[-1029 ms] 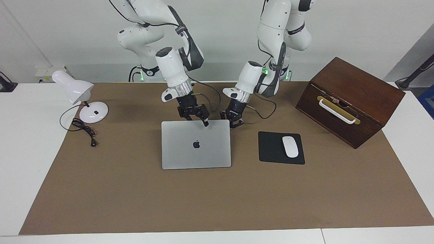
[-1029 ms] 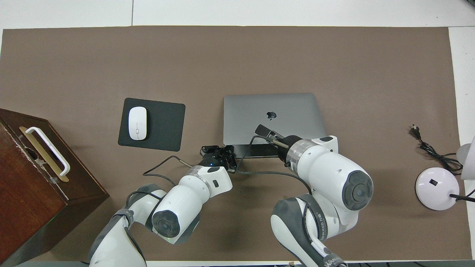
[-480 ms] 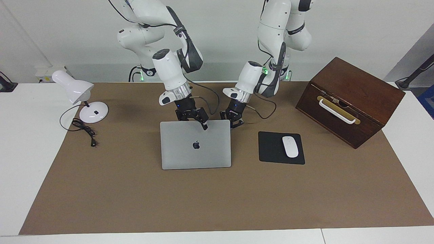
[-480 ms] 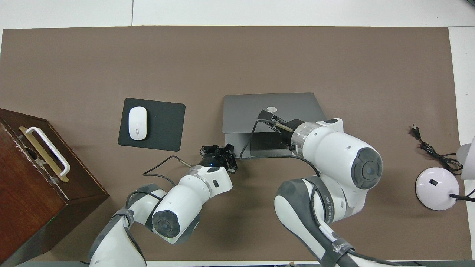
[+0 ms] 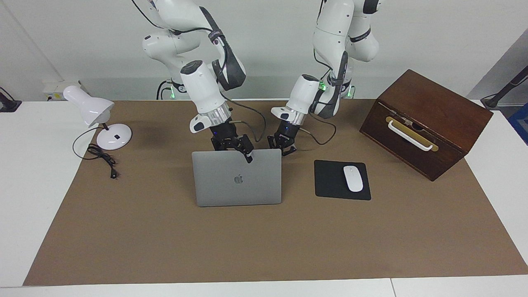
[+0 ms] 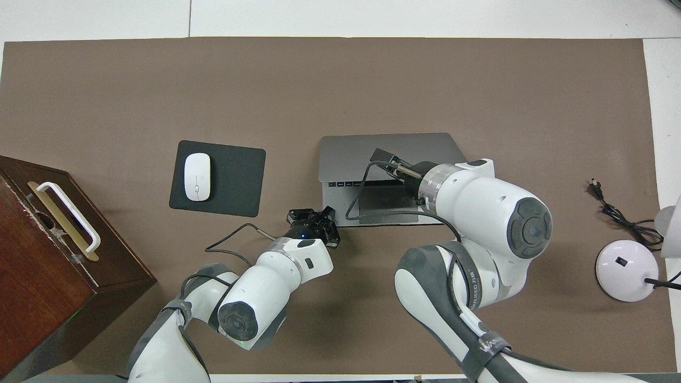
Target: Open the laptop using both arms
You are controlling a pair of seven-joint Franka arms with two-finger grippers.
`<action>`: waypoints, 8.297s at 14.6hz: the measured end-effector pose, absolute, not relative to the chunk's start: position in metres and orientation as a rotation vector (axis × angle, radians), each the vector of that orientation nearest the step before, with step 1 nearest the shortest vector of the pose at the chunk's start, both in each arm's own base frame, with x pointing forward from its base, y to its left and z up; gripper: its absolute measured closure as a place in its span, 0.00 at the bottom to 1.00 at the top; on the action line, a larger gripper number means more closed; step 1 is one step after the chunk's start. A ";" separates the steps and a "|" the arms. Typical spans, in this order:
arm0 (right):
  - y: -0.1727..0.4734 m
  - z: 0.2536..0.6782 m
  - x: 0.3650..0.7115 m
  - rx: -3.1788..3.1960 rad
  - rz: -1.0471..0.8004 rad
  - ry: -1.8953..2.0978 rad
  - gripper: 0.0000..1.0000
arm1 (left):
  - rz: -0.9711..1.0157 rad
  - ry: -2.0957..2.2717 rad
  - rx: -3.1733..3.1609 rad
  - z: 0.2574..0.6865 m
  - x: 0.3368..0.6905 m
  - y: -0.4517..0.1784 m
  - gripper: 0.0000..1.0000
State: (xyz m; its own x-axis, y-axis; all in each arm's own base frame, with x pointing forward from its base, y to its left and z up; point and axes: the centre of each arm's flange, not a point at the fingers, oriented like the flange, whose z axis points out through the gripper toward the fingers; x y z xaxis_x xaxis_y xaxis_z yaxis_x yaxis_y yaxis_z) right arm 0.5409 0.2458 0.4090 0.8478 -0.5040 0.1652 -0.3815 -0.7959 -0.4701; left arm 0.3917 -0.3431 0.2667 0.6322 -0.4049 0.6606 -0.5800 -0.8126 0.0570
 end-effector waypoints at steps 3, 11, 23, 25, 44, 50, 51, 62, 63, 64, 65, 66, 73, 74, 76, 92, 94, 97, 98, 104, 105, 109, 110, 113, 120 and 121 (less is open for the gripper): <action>0.238 0.424 0.554 -2.632 -0.390 0.633 0.00 | 0.953 -0.799 2.591 0.267 0.392 -0.343 0.99; 0.224 0.441 0.575 -2.698 -0.421 0.549 0.00 | 0.953 -0.799 2.591 0.267 0.392 -0.343 0.99; 0.209 0.469 0.608 -2.766 -0.422 0.446 0.00 | 0.954 -0.799 2.591 0.267 0.392 -0.343 0.99; 0.209 0.469 0.610 -2.770 -0.428 0.428 0.00 | 0.954 -0.799 2.591 0.266 0.392 -0.343 0.99; 0.184 0.485 0.638 -2.828 -0.394 0.313 0.00 | 0.954 -0.799 2.591 0.266 0.392 -0.343 0.99; 0.169 0.486 0.647 -2.853 -0.392 0.281 0.00 | 0.954 -0.799 2.591 0.266 0.392 -0.343 0.99; 0.168 0.487 0.649 -2.856 -0.386 0.277 0.00 | 0.954 -0.799 2.591 0.266 0.392 -0.343 0.99; 0.151 0.499 0.649 -2.911 -0.208 0.250 0.01 | 0.955 -0.799 2.590 0.266 0.392 -0.343 0.99; 0.148 0.503 0.645 -2.925 -0.166 0.216 0.00 | 0.955 -0.799 2.590 0.266 0.392 -0.343 0.99; 0.141 0.511 0.638 -2.943 -0.118 0.179 0.00 | 0.955 -0.799 2.590 0.266 0.392 -0.343 0.99; 0.131 0.522 0.628 -2.969 -0.073 0.136 0.01 | 0.955 -0.799 2.590 0.266 0.392 -0.343 0.99; 0.117 0.536 0.618 -3.007 -0.038 0.084 0.01 | 0.954 -0.799 2.590 0.266 0.392 -0.343 0.99; -0.008 0.597 0.568 -3.106 0.037 -0.178 0.00 | 0.946 -0.758 2.595 0.266 0.392 -0.343 0.99; -0.018 0.596 0.566 -3.118 0.044 -0.199 0.00 | 0.944 -0.743 2.596 0.266 0.392 -0.343 0.99; -0.027 0.592 0.566 -3.135 0.061 -0.222 0.00 | 0.938 -0.710 2.599 0.266 0.393 -0.343 0.99; -0.029 0.585 0.570 -3.160 0.022 -0.126 0.00 | 0.772 -0.611 2.713 0.298 0.438 -0.355 0.99; -0.028 0.585 0.569 -3.160 0.022 -0.119 0.00 | 0.726 -0.603 2.738 0.316 0.443 -0.352 0.99; -0.028 0.584 0.569 -3.160 0.023 -0.113 0.00 | 0.643 -0.592 2.781 0.337 0.449 -0.347 0.99; -0.028 0.584 0.569 -3.160 0.027 -0.104 0.00 | 0.599 -0.589 2.803 0.346 0.454 -0.346 0.99; -0.025 0.583 0.568 -3.159 0.039 -0.048 0.00 | 0.355 -0.532 2.917 0.416 0.493 -0.327 0.99; -0.025 0.583 0.568 -3.159 0.039 -0.048 0.00 | 0.333 -0.527 2.928 0.423 0.498 -0.319 0.99; -0.025 0.583 0.568 -3.158 0.039 -0.049 0.00 | 0.275 -0.520 2.960 0.433 0.514 -0.287 0.99; -0.025 0.583 0.567 -3.158 0.040 -0.049 0.00 | 0.255 -0.525 2.968 0.436 0.518 -0.279 0.99; -0.025 0.580 0.567 -3.158 0.051 -0.049 0.00 | 0.182 -0.537 2.988 0.458 0.532 -0.255 0.99; -0.022 0.575 0.563 -3.158 0.057 -0.054 0.00 | 0.017 -0.548 3.012 0.519 0.552 -0.182 0.99; -0.022 0.575 0.563 -3.158 0.058 -0.054 0.00 | 0.010 -0.551 3.011 0.530 0.551 -0.169 0.99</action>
State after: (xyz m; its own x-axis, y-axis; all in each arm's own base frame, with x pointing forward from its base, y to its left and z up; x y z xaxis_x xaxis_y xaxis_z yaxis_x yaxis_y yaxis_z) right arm 0.5627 -0.0220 0.5751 0.9987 0.0342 -0.0372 0.0348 -0.9993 0.0163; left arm 0.5511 -0.1686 0.5300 0.9352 -0.3535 0.0210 -0.3541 -0.9319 0.0782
